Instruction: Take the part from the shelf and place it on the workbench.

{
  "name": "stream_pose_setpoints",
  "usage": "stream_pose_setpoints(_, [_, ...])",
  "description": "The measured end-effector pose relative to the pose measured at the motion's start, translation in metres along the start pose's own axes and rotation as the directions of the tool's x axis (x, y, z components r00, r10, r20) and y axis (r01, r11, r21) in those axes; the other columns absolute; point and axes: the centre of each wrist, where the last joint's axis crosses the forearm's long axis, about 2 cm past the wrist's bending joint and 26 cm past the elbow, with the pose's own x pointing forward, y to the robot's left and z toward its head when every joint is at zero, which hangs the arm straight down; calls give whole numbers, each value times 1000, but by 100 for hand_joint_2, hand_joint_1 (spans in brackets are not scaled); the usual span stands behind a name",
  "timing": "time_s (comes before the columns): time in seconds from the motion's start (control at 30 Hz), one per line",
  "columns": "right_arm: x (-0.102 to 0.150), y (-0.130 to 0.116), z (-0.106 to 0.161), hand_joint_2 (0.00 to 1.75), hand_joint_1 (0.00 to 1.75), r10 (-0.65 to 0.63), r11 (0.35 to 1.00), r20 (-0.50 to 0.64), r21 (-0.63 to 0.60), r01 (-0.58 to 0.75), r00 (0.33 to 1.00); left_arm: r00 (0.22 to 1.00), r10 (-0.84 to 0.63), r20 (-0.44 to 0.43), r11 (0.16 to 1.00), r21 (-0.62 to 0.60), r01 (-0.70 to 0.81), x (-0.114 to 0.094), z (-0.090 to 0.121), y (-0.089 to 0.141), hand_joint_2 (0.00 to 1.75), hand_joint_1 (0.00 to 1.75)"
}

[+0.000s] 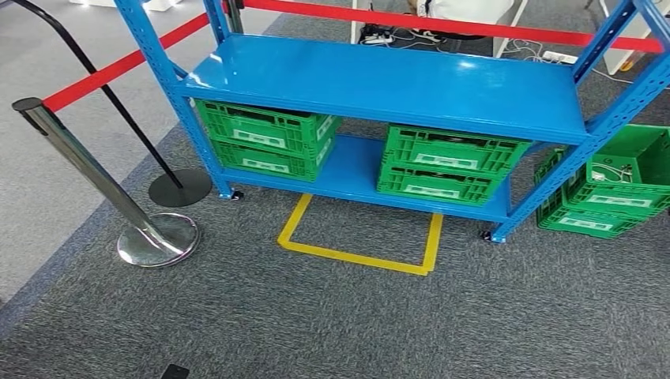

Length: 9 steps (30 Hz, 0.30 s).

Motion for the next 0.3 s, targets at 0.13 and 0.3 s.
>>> stream_pose_setpoints(0.13, [-1,1,1,0,0,1,1000,-4,10,-1,1000,1000,-1,-2,1000,-3,1,-1,0,0,0,0])
stream_pose_setpoints(0.3, [-1,2,2,0,0,-6,1000,-5,21,6,1000,1000,3,-4,1000,-12,-3,-1,0,0,0,0])
